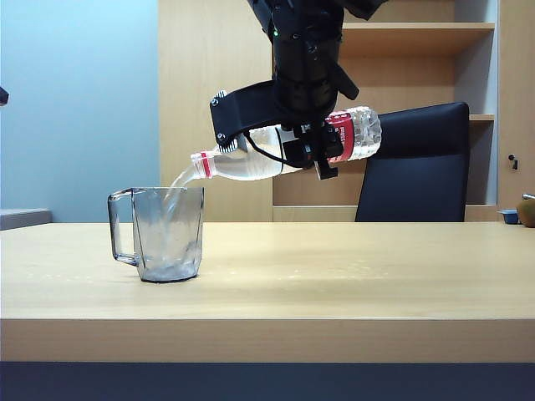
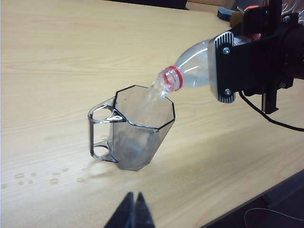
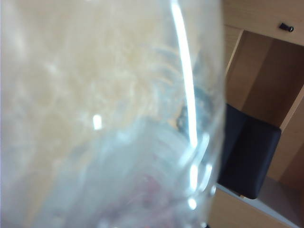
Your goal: Pick up the mineral water bottle on the table and pour water into the mug until it's half full.
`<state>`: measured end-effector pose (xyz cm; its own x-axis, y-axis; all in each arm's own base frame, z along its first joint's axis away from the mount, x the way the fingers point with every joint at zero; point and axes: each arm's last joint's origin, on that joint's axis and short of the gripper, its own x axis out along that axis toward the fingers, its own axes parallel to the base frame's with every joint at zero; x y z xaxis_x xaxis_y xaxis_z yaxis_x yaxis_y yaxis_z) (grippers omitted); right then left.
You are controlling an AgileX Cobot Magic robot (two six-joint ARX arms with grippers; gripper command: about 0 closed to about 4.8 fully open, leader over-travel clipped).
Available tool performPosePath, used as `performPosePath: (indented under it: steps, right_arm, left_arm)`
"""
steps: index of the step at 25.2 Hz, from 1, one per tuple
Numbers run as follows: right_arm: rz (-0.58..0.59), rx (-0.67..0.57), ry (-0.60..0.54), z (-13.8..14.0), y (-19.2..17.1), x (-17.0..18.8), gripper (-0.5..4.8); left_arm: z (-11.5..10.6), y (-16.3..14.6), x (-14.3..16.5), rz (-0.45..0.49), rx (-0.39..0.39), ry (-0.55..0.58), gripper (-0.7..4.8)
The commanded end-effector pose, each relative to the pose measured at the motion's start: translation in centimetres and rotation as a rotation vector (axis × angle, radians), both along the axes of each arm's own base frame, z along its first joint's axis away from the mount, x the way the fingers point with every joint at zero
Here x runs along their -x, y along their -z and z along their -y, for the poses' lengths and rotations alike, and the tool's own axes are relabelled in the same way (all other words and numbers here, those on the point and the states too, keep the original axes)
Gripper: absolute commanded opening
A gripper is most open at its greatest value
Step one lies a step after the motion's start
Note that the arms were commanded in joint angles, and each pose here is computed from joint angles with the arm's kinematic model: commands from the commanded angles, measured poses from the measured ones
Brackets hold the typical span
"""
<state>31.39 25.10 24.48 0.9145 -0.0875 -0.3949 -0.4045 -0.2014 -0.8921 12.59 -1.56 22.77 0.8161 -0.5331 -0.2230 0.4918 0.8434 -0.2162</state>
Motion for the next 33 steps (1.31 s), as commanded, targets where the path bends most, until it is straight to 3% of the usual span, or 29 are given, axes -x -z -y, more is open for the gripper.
performPosePath:
  steps: [1,11,19,23,29,32,33]
  right_arm:
    - [0.064,-0.019,-0.012,-0.4,-1.1,0.1,2.34]
    - [0.074,-0.021,-0.027,-0.8,-1.2,0.3,2.34]
    - [0.004,-0.159,0.032,-0.6,-0.4,0.6,2.34]
    - [-0.070,-0.375,0.095,-0.5,0.3,0.9,2.34]
    - [-0.109,-0.920,0.236,0.0,0.1,0.0,2.34]
    - [-0.136,-1.260,0.341,1.9,1.4,-1.4,2.34]
    - [-0.133,-1.319,0.343,2.4,1.9,-1.5,2.34]
  left_arm:
    - [0.0,-0.2,0.0,0.017,-0.001,0.000,-0.06]
    - [0.0,-0.2,0.0,0.017,-0.001,0.000,-0.06]
    - [0.0,-0.2,0.0,0.017,-0.001,-0.001,-0.06]
    - [0.0,-0.2,0.0,0.018,-0.001,-0.001,-0.06]
    - [0.0,-0.3,0.0,0.018,-0.001,-0.004,-0.06]
    - [0.0,-0.2,0.0,0.017,-0.001,-0.002,-0.06]
    - [0.0,-0.3,0.0,0.018,0.000,0.000,-0.06]
